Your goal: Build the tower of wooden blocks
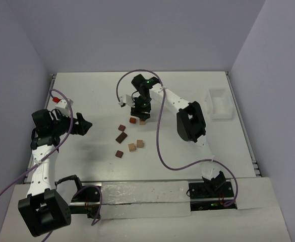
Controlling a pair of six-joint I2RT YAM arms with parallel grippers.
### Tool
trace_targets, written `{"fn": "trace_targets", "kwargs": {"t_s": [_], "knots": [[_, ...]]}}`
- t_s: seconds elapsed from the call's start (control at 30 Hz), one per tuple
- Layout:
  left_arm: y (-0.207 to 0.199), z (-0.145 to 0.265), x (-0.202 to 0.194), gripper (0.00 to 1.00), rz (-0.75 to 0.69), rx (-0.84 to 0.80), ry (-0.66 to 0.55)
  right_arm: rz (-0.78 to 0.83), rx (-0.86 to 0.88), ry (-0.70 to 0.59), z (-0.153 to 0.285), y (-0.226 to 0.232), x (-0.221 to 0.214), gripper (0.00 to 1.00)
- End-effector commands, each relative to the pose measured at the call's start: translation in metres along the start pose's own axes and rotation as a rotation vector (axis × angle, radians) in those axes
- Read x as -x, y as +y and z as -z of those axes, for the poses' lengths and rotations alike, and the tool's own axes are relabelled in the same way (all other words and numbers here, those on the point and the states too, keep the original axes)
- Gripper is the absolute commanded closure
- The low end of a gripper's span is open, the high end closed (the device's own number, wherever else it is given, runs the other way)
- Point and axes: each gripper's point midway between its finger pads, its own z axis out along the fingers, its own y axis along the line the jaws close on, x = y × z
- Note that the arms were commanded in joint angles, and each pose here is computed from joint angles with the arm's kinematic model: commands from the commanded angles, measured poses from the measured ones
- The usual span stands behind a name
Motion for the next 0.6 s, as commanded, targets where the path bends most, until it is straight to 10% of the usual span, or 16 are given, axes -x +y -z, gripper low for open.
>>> {"fn": "trace_targets", "kwargs": {"t_s": [0.0,0.57], "knots": [[0.0024,0.0028,0.0136,0.01,-0.035,0.008,-0.035,0.019,-0.022,-0.006,0.0014,-0.0048,0.0105,0.62],[0.0028,0.0021,0.0130,0.01,-0.032,0.007,-0.031,0.019,-0.016,0.004,-0.0021,-0.0029,0.0085,0.42]]}}
